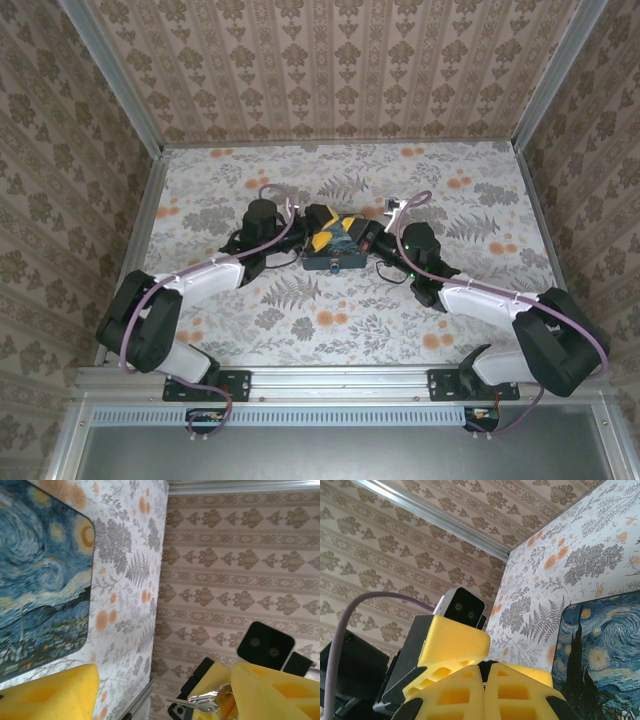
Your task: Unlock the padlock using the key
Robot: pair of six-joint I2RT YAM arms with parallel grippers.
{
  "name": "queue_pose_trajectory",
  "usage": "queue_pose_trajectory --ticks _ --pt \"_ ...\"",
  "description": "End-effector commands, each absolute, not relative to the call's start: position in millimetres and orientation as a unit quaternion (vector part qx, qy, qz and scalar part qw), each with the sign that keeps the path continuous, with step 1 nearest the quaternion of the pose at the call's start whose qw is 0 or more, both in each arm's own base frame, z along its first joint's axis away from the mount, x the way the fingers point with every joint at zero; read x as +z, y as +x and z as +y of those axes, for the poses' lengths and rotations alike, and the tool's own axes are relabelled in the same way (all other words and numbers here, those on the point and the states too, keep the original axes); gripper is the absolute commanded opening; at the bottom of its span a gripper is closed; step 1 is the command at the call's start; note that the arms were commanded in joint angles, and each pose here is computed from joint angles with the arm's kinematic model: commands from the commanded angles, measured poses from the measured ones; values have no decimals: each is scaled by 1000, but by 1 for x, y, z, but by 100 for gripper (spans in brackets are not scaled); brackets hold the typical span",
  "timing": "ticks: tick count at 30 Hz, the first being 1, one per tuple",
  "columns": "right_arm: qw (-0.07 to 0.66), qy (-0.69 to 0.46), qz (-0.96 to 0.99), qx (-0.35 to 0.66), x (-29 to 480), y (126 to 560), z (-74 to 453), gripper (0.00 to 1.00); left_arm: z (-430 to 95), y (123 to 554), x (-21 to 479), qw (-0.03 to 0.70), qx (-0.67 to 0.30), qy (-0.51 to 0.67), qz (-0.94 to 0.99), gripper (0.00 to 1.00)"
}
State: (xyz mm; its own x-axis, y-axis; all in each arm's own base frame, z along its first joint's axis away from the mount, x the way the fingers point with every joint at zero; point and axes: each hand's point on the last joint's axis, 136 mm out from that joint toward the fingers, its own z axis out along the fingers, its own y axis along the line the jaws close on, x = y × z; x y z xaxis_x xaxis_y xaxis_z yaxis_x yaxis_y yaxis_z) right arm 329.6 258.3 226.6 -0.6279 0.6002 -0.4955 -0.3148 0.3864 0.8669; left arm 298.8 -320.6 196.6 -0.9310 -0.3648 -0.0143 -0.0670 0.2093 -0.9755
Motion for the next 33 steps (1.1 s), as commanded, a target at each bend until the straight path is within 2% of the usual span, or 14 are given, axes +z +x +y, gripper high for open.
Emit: queue_pose_trajectory --ticks 1,10,14,24,33 --pt "427 121 694 567 236 333 257 0 -327 306 214 132 -654 -155 729 67" --pt "421 133 690 573 227 338 260 0 -346 309 218 117 -688 -166 697 53" --pt "421 137 692 570 222 339 260 0 -348 309 217 115 -690 -168 694 43" --pt "420 144 696 564 213 340 257 0 -349 309 215 119 -687 -171 696 28" --pt "421 145 697 562 212 340 256 0 -348 309 211 119 -681 -173 701 18"
